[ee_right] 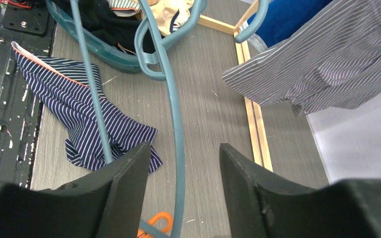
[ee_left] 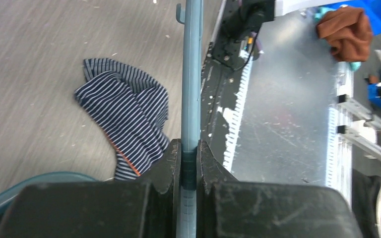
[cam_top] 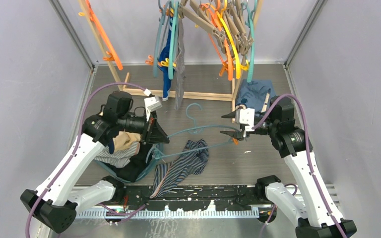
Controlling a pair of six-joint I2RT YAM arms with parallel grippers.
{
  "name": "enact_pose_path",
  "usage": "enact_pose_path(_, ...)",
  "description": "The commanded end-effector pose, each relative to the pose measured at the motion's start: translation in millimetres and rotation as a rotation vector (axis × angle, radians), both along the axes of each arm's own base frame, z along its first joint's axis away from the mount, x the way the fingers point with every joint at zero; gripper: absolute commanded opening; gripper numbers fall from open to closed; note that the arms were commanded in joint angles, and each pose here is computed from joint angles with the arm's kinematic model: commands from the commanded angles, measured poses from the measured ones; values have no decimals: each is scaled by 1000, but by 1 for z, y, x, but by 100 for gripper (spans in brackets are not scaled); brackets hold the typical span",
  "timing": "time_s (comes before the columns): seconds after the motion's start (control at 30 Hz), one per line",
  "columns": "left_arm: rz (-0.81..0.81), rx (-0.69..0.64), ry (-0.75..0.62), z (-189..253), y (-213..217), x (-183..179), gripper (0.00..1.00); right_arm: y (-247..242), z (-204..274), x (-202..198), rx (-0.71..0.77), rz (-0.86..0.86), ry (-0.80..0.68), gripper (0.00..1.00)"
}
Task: Remove the underwear clipped to the hanger
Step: Place the hanger at the clothesline.
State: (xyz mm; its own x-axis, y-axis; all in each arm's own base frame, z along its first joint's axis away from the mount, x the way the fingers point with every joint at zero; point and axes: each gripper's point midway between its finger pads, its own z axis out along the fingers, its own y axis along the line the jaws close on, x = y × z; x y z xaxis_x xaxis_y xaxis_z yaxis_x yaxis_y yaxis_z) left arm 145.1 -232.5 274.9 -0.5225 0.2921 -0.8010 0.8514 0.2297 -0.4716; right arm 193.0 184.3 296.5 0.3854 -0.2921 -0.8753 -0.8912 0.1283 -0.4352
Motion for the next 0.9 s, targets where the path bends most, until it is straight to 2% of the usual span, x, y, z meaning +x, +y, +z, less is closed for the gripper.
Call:
enact_pose_path(0.0,39,59,-174,14,17,7,0,3,15,-7,49,37,-11,65)
enact_pose_path(0.1,76,128,-237,14,31,11,0,2,17,-7,61,28,4,70)
enact_pose_path(0.37,247,469,-415,4,110,18,0,-3,9,-1,59,-27,33,72)
enact_pose_path(0.53,327,643,-458,9,153,9,0,-5,2,5,53,-58,66,72)
enact_pose_path(0.7,448,764,-488,22,185,10,0,-8,-6,11,52,-104,111,72)
enact_pose_path(0.87,610,788,-510,38,200,32,0,-15,-14,21,52,-190,155,72)
